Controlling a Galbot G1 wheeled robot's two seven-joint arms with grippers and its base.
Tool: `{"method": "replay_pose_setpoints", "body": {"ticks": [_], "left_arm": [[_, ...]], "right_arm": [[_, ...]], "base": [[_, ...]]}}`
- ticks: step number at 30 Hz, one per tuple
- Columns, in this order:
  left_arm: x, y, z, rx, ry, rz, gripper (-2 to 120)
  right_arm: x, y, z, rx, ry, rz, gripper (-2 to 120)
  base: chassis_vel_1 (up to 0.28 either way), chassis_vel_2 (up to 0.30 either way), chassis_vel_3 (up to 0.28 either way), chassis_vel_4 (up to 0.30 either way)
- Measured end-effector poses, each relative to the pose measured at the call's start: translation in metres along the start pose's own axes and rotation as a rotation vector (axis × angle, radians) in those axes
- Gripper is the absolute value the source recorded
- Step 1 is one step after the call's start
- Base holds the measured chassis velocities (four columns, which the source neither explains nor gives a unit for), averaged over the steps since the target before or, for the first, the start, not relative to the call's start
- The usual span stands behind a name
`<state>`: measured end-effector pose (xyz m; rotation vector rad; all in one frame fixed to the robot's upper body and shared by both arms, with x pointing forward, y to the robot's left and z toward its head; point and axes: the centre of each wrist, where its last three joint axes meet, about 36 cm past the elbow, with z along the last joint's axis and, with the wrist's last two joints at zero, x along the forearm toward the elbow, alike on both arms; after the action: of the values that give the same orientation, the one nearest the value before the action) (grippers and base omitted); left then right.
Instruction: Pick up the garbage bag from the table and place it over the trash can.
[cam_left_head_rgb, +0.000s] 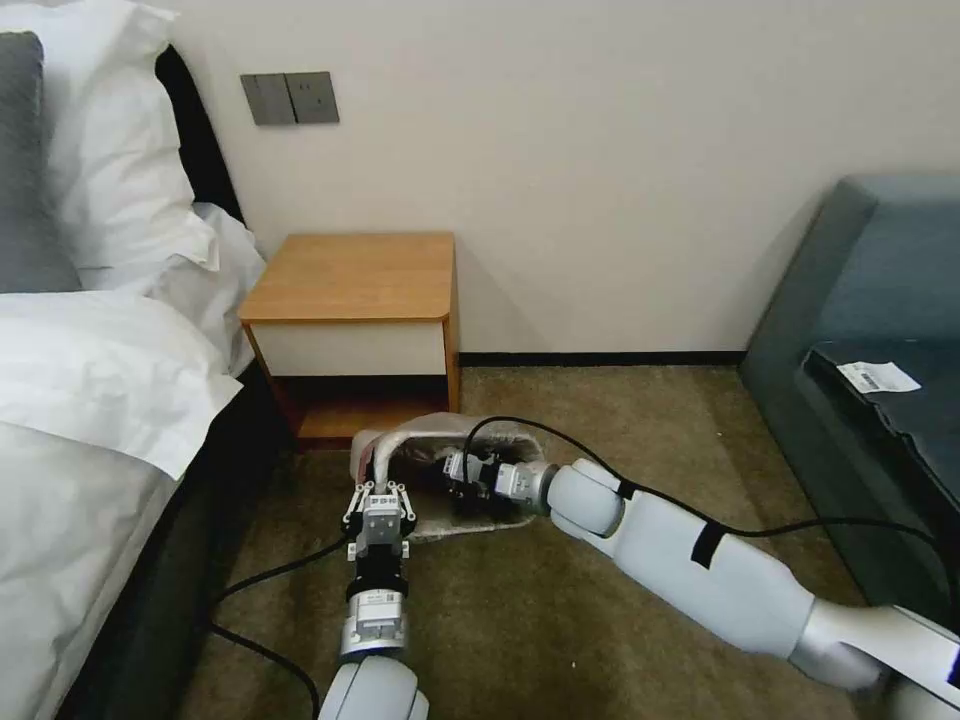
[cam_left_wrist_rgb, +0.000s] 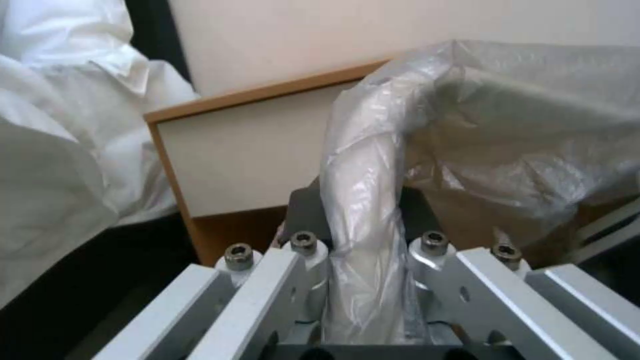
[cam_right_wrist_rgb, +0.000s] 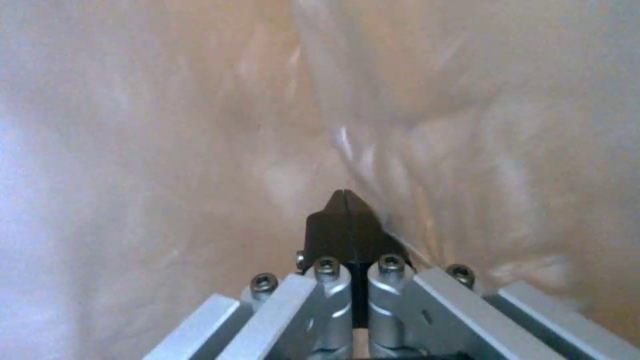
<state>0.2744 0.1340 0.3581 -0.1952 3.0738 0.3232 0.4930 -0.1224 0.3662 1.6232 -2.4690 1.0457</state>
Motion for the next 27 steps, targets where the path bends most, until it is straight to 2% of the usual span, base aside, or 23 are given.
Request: {"method": "replay_pose_setpoints", "body": {"ticks": [5, 9, 14, 18, 21, 22, 26, 27], "left_arm": [[-0.003, 0.002, 0.010, -0.015, 0.018, -0.015, 11], [-0.006, 0.002, 0.011, -0.004, 0.028, -0.023, 11], [-0.010, 0.003, 0.010, 0.059, 0.093, -0.038, 11], [-0.011, 0.003, 0.009, 0.071, 0.109, -0.049, 11], [-0.013, 0.004, 0.001, 0.135, 0.158, -0.058, 11], [-0.013, 0.004, 0.001, 0.135, 0.158, -0.058, 11], [-0.014, 0.009, -0.015, 0.260, 0.266, -0.056, 11], [-0.014, 0.009, -0.015, 0.260, 0.266, -0.056, 11]], "right_arm": [[0.019, -0.001, -0.002, -0.010, -0.013, 0.022, 0], [0.035, 0.004, -0.004, -0.024, -0.028, 0.034, 0], [0.073, 0.018, -0.006, -0.067, -0.065, 0.070, 0], [0.098, 0.029, -0.006, -0.092, -0.082, 0.089, 0], [0.132, 0.034, -0.009, -0.099, -0.122, 0.132, 0], [0.132, 0.034, -0.009, -0.099, -0.122, 0.132, 0], [0.163, 0.032, -0.022, -0.136, -0.187, 0.282, 0], [0.163, 0.032, -0.022, -0.136, -0.187, 0.282, 0]], "base": [[0.000, 0.000, 0.000, 0.000], [0.000, 0.000, 0.000, 0.000], [0.000, 0.000, 0.000, 0.000], [0.000, 0.000, 0.000, 0.000], [0.000, 0.000, 0.000, 0.000], [0.000, 0.000, 0.000, 0.000], [0.000, 0.000, 0.000, 0.000], [0.000, 0.000, 0.000, 0.000]]}}
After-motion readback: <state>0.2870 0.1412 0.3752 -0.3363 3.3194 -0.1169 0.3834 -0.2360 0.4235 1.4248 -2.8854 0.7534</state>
